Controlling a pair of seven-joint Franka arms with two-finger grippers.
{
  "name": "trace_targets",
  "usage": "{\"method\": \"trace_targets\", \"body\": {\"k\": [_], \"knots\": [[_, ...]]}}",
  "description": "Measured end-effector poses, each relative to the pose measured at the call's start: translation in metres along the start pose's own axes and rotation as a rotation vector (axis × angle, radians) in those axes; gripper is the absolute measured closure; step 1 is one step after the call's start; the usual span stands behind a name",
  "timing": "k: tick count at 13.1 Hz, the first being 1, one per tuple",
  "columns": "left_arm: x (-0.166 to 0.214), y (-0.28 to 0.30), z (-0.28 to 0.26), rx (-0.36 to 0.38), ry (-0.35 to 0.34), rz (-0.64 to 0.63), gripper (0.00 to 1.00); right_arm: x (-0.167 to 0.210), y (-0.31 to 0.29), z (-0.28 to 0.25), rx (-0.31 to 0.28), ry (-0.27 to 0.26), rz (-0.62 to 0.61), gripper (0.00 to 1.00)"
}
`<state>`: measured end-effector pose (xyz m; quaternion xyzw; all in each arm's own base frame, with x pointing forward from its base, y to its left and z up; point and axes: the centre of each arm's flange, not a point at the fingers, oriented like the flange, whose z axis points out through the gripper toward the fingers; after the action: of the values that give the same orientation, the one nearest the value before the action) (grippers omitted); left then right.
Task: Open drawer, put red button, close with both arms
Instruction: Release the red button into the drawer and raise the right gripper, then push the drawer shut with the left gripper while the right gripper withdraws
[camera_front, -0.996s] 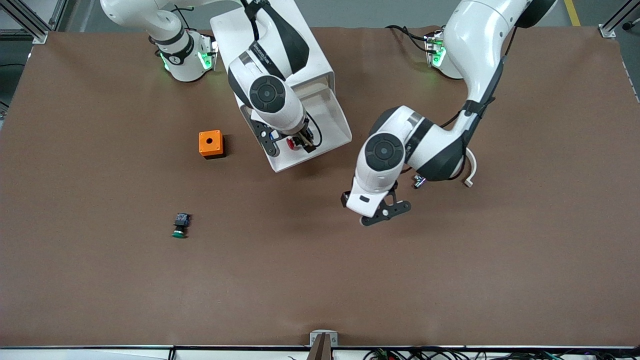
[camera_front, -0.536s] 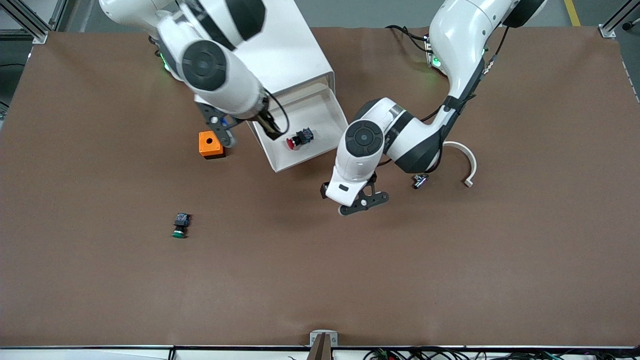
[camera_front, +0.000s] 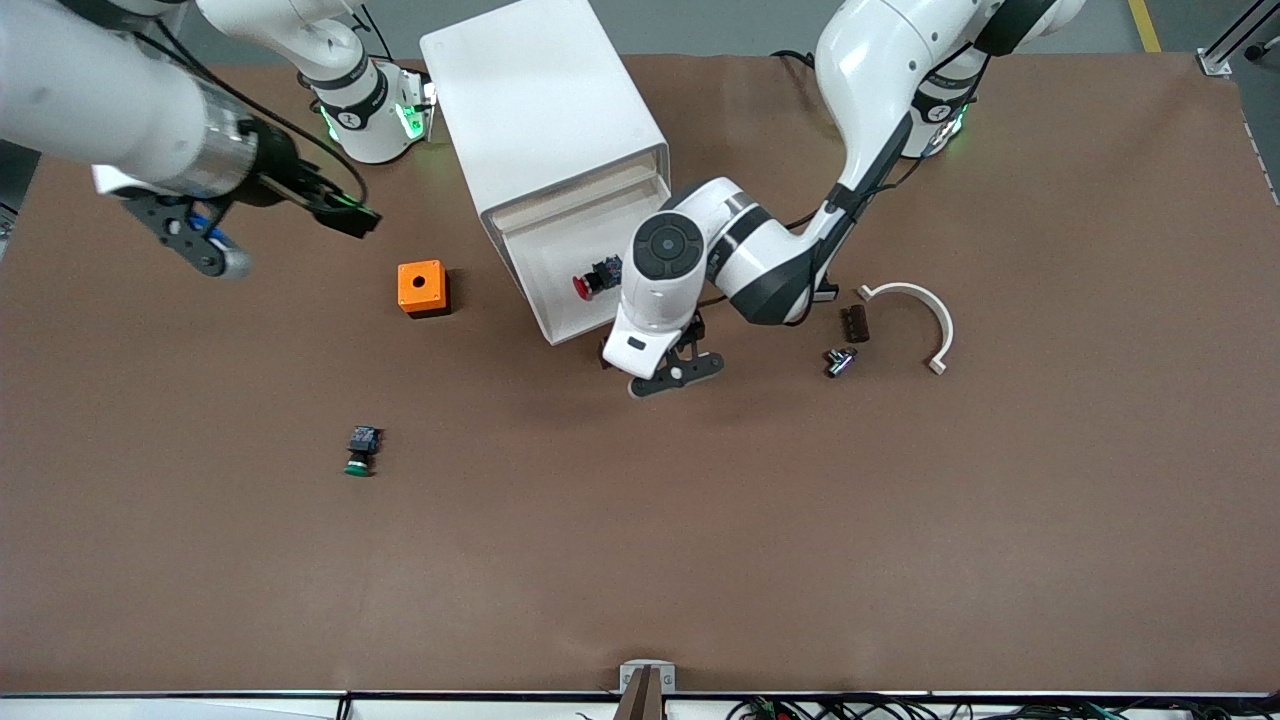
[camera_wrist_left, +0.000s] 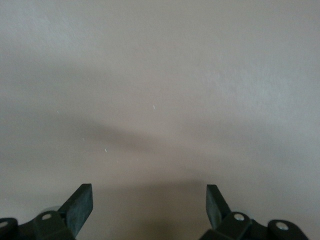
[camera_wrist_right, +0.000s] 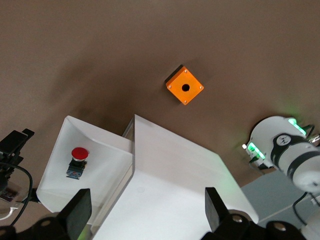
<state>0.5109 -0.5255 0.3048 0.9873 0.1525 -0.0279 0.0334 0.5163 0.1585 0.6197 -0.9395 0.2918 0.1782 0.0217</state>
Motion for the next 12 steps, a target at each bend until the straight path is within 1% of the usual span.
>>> {"method": "trace_targets", "body": {"k": [2, 3, 5, 8, 10, 12], "knots": [[-0.015, 0.005, 0.005, 0.008, -0.005, 0.018, 0.0, 0.014, 0.027, -0.003, -0.034, 0.04, -0.096, 0.0], [-0.02, 0.006, 0.007, 0.013, -0.008, 0.024, 0.0, 0.021, 0.039, -0.003, -0.042, 0.047, -0.137, 0.0], [-0.027, 0.008, 0.012, 0.018, -0.018, 0.031, 0.0, 0.042, 0.069, -0.01, -0.033, 0.049, -0.211, 0.0], [-0.044, 0.013, 0.016, 0.009, -0.064, 0.031, 0.0, 0.081, 0.119, -0.021, -0.019, 0.061, -0.299, 0.0], [-0.059, 0.017, 0.018, -0.002, -0.105, 0.03, 0.0, 0.1, 0.145, -0.027, -0.022, 0.095, -0.35, 0.0], [-0.072, 0.02, 0.022, -0.005, -0.138, 0.034, 0.0, 0.11, 0.156, -0.033, -0.02, 0.132, -0.375, 0.0]]}}
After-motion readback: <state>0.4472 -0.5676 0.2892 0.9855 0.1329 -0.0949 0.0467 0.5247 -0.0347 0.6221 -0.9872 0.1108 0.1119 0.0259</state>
